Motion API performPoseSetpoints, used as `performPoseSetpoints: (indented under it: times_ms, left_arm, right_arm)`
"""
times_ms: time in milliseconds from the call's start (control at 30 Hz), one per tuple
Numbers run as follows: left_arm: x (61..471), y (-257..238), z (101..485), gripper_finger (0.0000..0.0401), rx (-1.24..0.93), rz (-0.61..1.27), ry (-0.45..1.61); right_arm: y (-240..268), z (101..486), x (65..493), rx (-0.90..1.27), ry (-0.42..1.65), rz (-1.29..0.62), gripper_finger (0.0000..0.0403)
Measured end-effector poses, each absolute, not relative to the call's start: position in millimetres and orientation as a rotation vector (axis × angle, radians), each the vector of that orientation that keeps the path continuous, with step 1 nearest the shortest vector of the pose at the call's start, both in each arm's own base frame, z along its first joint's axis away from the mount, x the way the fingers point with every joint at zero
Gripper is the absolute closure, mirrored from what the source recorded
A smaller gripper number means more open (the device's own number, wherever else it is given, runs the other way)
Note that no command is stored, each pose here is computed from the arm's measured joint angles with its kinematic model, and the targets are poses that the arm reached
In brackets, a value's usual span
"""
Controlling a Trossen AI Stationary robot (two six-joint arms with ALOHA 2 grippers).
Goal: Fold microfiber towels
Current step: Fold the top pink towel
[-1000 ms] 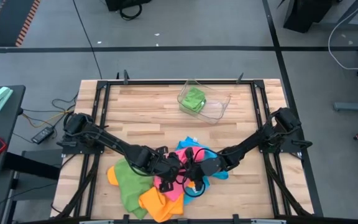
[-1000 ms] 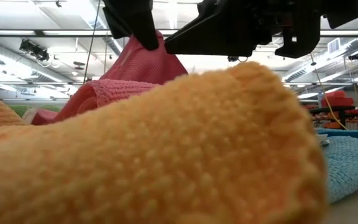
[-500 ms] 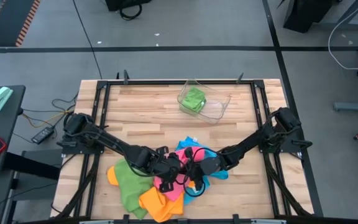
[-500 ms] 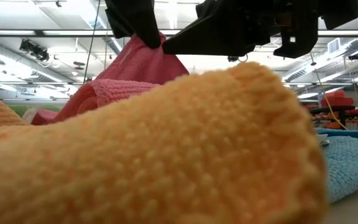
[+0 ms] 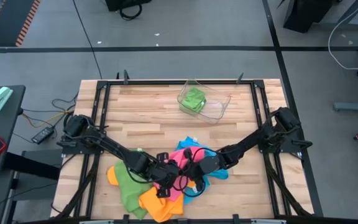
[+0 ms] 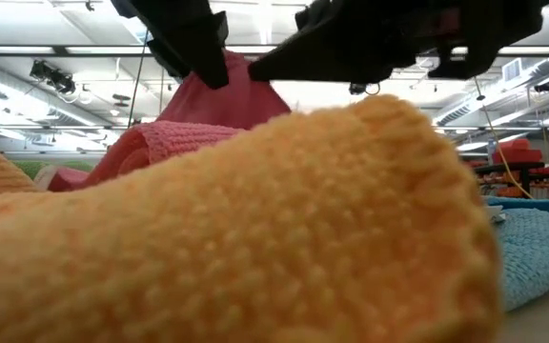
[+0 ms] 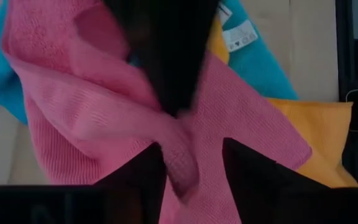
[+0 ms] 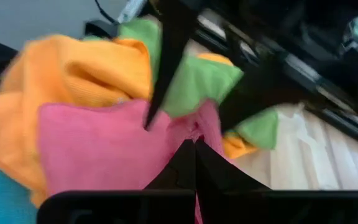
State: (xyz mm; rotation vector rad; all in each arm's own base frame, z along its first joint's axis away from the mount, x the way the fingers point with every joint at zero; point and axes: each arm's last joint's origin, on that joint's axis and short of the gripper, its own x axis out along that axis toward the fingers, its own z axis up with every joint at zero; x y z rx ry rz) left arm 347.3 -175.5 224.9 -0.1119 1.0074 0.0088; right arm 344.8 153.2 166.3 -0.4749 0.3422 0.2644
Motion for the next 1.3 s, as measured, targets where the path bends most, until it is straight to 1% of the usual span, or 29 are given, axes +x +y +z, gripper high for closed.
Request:
performPoseSetpoints:
  times_ms: [100, 300, 400, 533, 700, 1300]
  left_arm:
    - [348.3, -175.7, 225.4, 0.0225, -0.110, 0.004, 0.997]
    - [348.4, -176.1, 225.6, 0.0213, -0.110, 0.001, 0.994]
    - [347.7, -177.4, 225.6, 0.0217, -0.105, -0.003, 0.994]
    - [346.8, -179.0, 225.6, 0.0230, -0.103, -0.007, 0.995]
    - [346.3, -179.3, 225.4, 0.0256, -0.101, -0.007, 0.999]
    - [347.3, -175.2, 225.0, 0.0389, -0.110, 0.010, 1.007]
  right_arm:
    - [152.9, 167.4, 345.8, -0.446, 0.344, 0.265, 0.0400]
    - [163.9, 181.6, 351.0, -0.493, 0.310, 0.275, 0.0400]
    - [161.9, 183.3, 353.3, -0.536, 0.321, 0.265, 0.0400]
    - [155.4, 181.1, 355.4, -0.492, 0.348, 0.271, 0.0400]
    - [154.2, 177.5, 354.1, -0.489, 0.390, 0.267, 0.0400]
    - [154.0, 178.1, 354.5, -0.490, 0.383, 0.260, 0.0400]
